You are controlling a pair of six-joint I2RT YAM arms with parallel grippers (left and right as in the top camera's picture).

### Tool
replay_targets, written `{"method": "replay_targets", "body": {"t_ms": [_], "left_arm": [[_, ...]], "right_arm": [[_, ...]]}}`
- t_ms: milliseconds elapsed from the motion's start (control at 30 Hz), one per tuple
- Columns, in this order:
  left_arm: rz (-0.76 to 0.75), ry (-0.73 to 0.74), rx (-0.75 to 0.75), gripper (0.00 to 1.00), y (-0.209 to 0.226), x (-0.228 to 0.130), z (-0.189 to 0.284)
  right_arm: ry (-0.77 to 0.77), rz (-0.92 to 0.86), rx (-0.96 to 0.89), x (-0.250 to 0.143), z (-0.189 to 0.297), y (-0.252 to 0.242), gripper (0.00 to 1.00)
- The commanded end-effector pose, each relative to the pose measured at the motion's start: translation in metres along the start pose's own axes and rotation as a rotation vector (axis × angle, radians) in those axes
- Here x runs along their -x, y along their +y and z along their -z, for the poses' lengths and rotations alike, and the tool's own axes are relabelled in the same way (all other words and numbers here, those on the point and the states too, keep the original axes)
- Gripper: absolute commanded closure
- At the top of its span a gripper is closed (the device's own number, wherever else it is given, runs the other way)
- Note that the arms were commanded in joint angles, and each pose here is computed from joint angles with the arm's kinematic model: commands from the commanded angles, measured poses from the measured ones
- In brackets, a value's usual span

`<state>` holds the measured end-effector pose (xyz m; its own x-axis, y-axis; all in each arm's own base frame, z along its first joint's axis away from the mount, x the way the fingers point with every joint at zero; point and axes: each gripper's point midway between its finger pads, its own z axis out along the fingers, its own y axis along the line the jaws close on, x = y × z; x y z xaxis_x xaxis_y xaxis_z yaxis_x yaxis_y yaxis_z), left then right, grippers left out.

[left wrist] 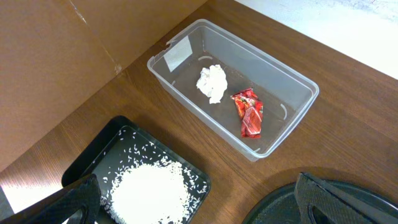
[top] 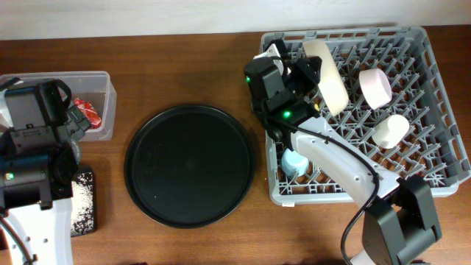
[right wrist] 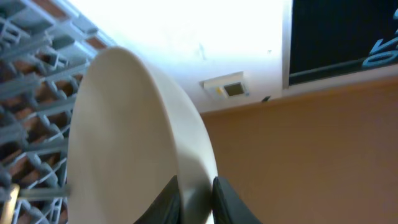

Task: Sort waste into correct bins and load items into the dishwasher rack
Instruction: 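Lower the cream plate upright between the rack pegs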

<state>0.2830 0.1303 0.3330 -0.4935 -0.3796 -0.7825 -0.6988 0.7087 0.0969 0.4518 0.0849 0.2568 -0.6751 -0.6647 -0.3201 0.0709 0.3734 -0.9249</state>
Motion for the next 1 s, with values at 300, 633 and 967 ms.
{"method": "replay_targets", "body": {"t_ms": [300,633,967], "left_arm": [[0.021,-0.014,0.011,0.01,0.004,0.004,0.003],[0.020,-0.014,0.010,0.01,0.004,0.004,0.003],[0.021,-0.014,0.011,0.01,0.004,0.004,0.003]], "right_arm": [[-0.046,-0.116,0.397,-0.005,0.019,0.079,0.07],[-0.111,-0.476,0.766,0.014,0.072,0.072,0.10],[0.021,-0.500,0.869,-0.004,0.077,0.107,0.96]]}}
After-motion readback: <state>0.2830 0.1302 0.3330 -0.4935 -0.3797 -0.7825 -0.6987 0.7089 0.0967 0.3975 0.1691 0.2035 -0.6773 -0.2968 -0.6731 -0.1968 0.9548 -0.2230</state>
